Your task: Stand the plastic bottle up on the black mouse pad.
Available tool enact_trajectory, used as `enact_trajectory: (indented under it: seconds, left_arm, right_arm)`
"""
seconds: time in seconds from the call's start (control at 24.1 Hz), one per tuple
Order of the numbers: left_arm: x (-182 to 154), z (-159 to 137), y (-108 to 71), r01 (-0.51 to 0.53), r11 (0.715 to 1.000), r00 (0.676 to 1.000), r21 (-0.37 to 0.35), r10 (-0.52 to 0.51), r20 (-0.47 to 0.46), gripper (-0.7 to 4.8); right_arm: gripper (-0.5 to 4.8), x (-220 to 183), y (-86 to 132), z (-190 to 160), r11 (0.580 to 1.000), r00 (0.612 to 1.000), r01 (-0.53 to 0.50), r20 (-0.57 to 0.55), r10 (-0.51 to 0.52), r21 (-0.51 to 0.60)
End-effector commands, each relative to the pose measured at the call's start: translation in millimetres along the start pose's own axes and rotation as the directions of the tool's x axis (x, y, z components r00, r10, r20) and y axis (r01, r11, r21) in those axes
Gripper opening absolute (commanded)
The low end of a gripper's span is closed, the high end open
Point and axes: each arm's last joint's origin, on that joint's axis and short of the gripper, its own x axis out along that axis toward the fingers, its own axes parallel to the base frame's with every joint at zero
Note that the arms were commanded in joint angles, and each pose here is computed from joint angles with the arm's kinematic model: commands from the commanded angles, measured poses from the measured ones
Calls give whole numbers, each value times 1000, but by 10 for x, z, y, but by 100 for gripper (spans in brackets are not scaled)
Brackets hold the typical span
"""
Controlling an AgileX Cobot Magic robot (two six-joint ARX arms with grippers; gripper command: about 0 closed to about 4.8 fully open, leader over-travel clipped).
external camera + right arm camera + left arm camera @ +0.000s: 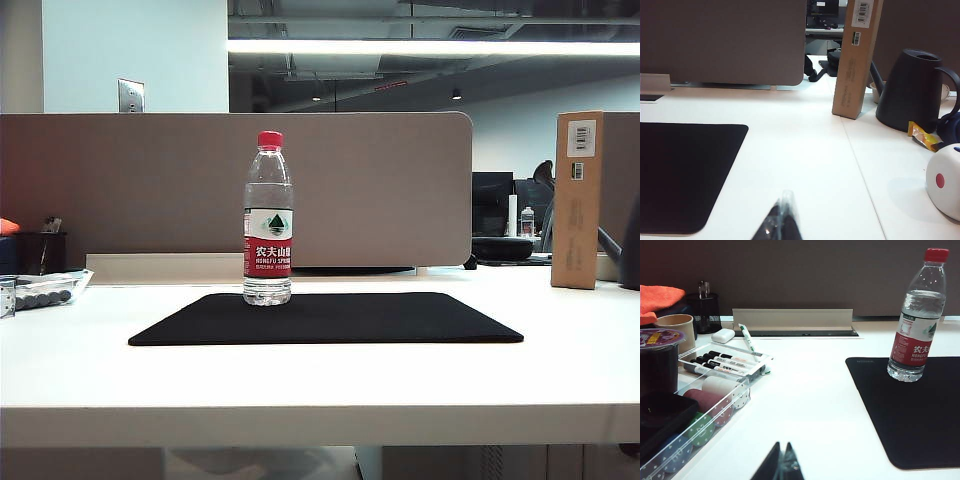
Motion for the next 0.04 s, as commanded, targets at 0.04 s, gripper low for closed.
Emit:
enact_trajectory:
  seconds: [0.04]
  left_arm:
    - [-3, 27, -1, 3, 1000, 1000, 1, -3, 16, 1]
  right_arm:
    - [-5, 3, 0, -8, 1000, 1000, 3, 4, -3, -2]
